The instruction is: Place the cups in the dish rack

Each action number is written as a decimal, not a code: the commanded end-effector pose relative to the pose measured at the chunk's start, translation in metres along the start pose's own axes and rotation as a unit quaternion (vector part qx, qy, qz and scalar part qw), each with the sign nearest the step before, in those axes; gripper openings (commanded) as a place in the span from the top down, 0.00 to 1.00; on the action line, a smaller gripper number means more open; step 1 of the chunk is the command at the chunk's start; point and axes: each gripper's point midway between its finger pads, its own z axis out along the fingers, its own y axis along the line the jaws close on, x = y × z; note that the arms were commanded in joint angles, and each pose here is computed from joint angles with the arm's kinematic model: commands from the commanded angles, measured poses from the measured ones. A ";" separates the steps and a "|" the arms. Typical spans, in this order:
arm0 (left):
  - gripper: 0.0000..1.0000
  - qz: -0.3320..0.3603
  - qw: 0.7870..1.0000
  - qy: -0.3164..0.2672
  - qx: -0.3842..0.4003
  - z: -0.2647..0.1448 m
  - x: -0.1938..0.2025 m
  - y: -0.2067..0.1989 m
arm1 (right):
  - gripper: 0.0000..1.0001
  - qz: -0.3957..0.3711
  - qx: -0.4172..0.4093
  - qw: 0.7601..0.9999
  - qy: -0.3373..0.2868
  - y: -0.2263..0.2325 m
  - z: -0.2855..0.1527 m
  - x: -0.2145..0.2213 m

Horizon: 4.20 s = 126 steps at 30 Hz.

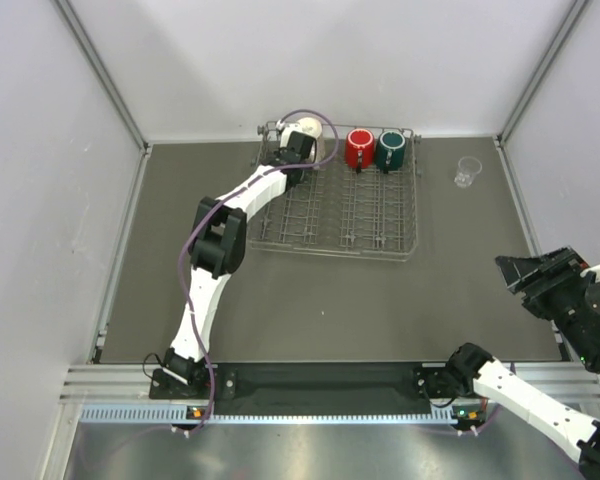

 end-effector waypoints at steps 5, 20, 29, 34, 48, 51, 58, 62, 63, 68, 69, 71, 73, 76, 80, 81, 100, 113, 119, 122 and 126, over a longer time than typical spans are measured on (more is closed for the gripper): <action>1.00 -0.036 0.997 -0.070 0.026 0.003 -0.052 -0.014 | 0.41 -0.030 0.054 0.997 0.035 -0.030 -0.001 0.020; 1.00 -0.039 0.998 -0.054 0.006 0.023 -0.039 -0.003 | 0.41 -0.026 0.057 0.997 0.039 -0.029 0.001 0.022; 0.71 -0.057 0.997 -0.049 0.011 0.024 -0.043 0.000 | 0.38 -0.040 0.055 0.997 0.038 -0.025 0.005 0.022; 0.60 -0.059 0.997 -0.049 0.014 0.020 -0.046 0.000 | 0.36 -0.047 0.053 0.997 0.037 -0.023 0.007 0.022; 0.59 -0.084 0.994 -0.051 0.049 -0.034 -0.066 -0.006 | 0.31 -0.095 0.031 0.994 0.041 -0.014 0.005 0.016; 0.59 -0.090 0.992 -0.054 0.069 -0.062 -0.075 -0.008 | 0.29 -0.120 0.017 0.991 0.048 -0.008 0.006 0.017; 0.58 -0.130 0.987 -0.047 0.085 -0.149 -0.089 0.015 | 0.27 -0.163 -0.008 0.983 0.083 0.003 0.006 0.027; 0.58 -0.136 0.968 0.017 0.210 -0.217 -0.052 -0.013 | 0.27 -0.176 -0.011 0.978 0.115 0.002 0.013 0.047; 0.58 -0.135 0.965 0.027 0.223 -0.229 -0.043 -0.010 | 0.27 -0.178 -0.010 0.976 0.121 0.002 0.015 0.050; 0.52 -0.121 0.937 0.052 0.323 -0.334 0.010 -0.003 | 0.26 -0.195 0.008 0.971 0.139 0.005 0.032 0.064; 0.52 -0.123 0.935 0.060 0.326 -0.345 0.019 0.004 | 0.26 -0.190 0.010 0.971 0.141 0.009 0.036 0.066; 0.49 -0.136 0.923 0.070 0.354 -0.378 0.035 0.019 | 0.26 -0.180 0.021 0.972 0.151 0.016 0.045 0.072; 0.47 -0.151 0.908 0.067 0.384 -0.407 0.047 0.033 | 0.26 -0.174 0.022 0.972 0.154 0.026 0.056 0.078; 0.43 -0.160 0.900 0.051 0.401 -0.437 0.055 0.053 | 0.26 -0.186 0.040 0.972 0.138 0.036 0.083 0.082; 0.42 -0.147 0.904 0.042 0.399 -0.467 0.064 0.080 | 0.26 -0.218 0.111 0.967 0.076 0.038 0.115 0.060; 0.42 -0.143 0.908 0.056 0.390 -0.472 0.074 0.089 | 0.26 -0.219 0.118 0.966 0.065 0.042 0.123 0.055; 0.30 -0.138 0.915 -0.034 0.378 -0.503 0.122 0.161 | 0.27 -0.160 0.270 0.949 -0.013 -0.033 0.345 -0.089; 0.30 -0.157 0.931 -0.013 0.328 -0.482 0.126 0.165 | 0.20 -0.153 0.235 0.959 0.048 -0.111 0.469 -0.104; 0.31 -0.181 0.927 -0.007 0.327 -0.477 0.127 0.161 | 0.23 -0.130 0.243 0.959 0.069 -0.134 0.492 -0.078; 0.31 -0.172 0.926 -0.006 0.336 -0.471 0.125 0.153 | 0.23 -0.124 0.249 0.958 0.073 -0.144 0.492 -0.066; 0.28 -0.147 0.929 -0.019 0.340 -0.462 0.115 0.143 | 0.23 -0.128 0.260 0.954 0.075 -0.153 0.489 -0.062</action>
